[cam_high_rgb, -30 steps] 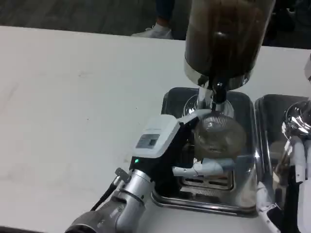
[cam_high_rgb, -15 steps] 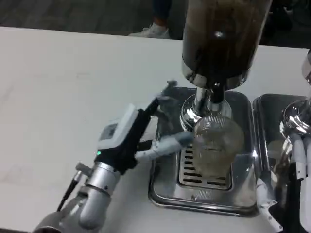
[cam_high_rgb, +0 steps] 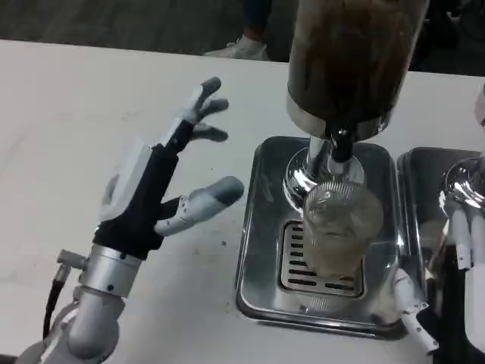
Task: Grasp the cup under the faucet to collect the drink, then remove the cup.
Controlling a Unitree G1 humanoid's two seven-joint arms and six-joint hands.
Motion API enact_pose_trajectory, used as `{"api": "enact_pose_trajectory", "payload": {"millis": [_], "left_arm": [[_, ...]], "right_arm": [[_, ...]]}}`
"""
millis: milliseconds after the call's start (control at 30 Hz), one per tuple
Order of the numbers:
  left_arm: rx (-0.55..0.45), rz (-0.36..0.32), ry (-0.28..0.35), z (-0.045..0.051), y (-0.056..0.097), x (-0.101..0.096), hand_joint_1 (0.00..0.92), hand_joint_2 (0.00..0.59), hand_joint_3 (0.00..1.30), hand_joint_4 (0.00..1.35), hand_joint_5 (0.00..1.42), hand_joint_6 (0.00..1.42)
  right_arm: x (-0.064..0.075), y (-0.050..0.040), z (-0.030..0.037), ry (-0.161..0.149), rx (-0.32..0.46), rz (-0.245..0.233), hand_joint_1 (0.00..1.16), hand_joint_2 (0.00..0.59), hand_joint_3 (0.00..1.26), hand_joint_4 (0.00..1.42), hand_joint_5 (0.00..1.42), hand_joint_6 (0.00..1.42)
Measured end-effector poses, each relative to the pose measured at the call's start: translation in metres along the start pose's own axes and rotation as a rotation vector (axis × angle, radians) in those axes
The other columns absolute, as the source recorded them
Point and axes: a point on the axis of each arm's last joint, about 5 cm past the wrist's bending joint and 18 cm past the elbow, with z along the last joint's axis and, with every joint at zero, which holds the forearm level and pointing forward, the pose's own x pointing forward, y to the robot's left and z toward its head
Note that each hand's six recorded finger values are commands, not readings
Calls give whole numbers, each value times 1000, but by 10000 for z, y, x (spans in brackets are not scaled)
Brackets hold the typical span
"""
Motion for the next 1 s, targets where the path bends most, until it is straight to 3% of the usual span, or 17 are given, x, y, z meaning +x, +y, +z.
{"api": "enact_pose_trajectory", "payload": {"millis": [167,233,433,767,1000], "left_arm": [[-88,-66,-76,150,181,48,0,50,0,0,0,0],[-113,-133,-163,281,293,120,0,50,0,0,0,0],[-179,-210,-256,481,344,257,0,54,0,0,0,0],[-271,-359,-334,619,111,420,0,60,0,0,0,0],[-280,-432,-330,602,-90,566,0,61,0,0,0,0]], "right_arm": [[13,-11,-11,-14,5,13,159,471,22,0,0,112],[19,-12,-9,-14,12,15,153,458,15,0,0,112],[24,-12,-5,-14,21,17,140,461,15,0,0,112],[12,7,30,-4,40,11,127,462,15,0,0,112],[-4,10,25,4,40,2,121,462,15,0,0,112]]}}
